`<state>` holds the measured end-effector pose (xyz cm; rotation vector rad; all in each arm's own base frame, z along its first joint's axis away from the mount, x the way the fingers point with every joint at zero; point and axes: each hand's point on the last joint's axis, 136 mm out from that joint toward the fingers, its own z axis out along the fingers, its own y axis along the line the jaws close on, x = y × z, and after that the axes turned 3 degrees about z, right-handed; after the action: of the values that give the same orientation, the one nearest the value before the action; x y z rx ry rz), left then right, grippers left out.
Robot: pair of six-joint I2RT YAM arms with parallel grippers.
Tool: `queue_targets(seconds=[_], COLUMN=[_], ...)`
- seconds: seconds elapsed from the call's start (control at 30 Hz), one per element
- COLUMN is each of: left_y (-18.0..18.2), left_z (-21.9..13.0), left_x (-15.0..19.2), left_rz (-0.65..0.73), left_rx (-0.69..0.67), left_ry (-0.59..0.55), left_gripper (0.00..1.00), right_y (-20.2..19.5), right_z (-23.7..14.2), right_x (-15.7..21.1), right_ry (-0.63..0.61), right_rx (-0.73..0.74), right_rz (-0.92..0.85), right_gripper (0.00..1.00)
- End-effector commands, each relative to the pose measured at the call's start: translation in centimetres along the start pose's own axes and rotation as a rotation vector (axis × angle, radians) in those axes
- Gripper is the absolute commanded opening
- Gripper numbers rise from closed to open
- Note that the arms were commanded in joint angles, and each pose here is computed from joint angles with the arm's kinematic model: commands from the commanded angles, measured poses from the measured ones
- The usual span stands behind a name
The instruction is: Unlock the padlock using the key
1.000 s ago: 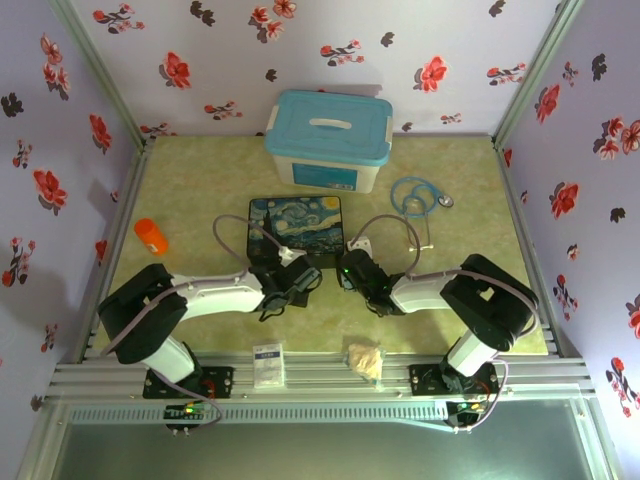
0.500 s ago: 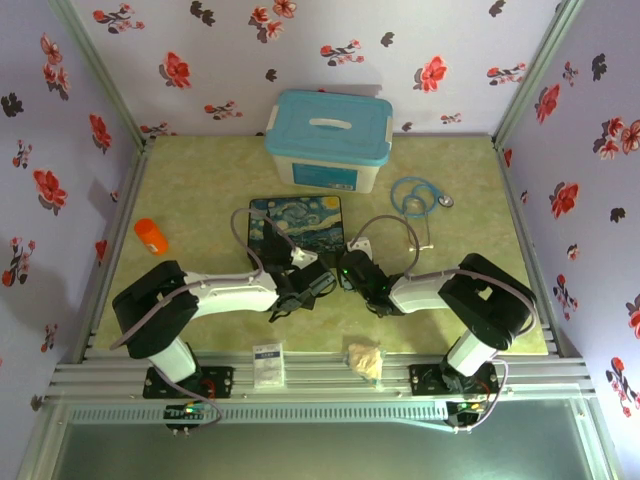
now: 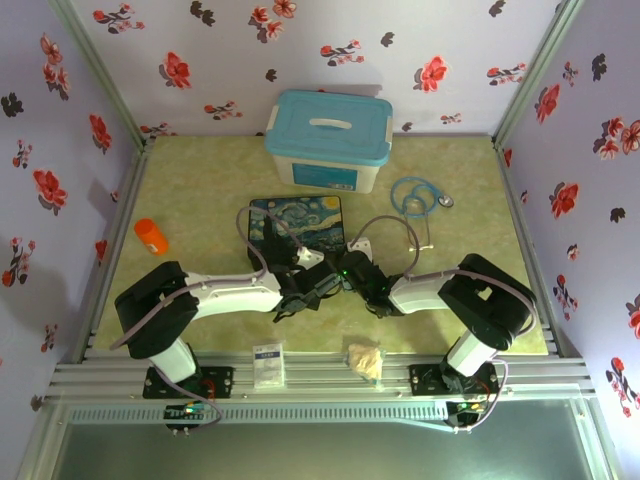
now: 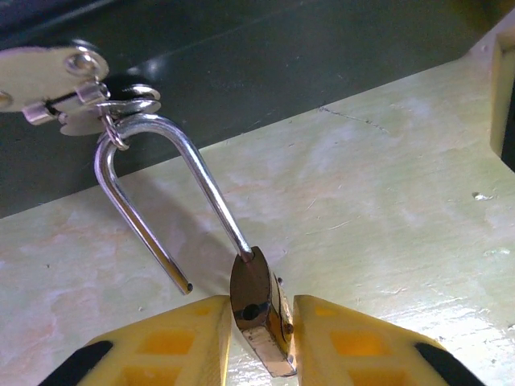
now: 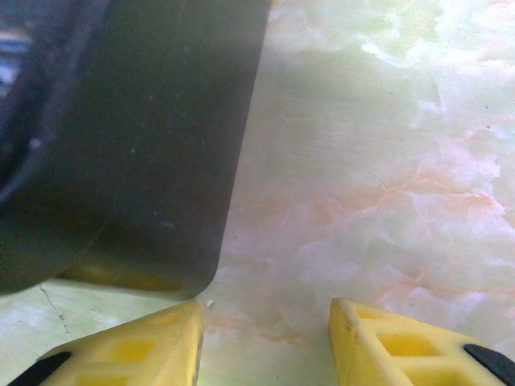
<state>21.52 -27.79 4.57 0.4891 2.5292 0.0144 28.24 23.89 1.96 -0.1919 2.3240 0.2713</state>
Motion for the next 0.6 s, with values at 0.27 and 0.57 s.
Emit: queue_targets(seconds=[0.27, 0.57], left_y=[-1.6, -2.5], left_z=[-1.7, -2.0], left_x=[-0.9, -0.9], left_rz=[-0.013, -0.030], left_rx=[0.065, 0.117], left_ry=[-0.014, -0.010], left_gripper=[0.31, 0.32], right_y=[-0.2, -0.2], right_z=[0.2, 0.2], right_x=[0.1, 0.4], right_ry=[-0.014, -0.014], right_rx=[0.021, 0.020], right_rz=[0.007, 0.012], right_gripper=[0.44, 0.45])
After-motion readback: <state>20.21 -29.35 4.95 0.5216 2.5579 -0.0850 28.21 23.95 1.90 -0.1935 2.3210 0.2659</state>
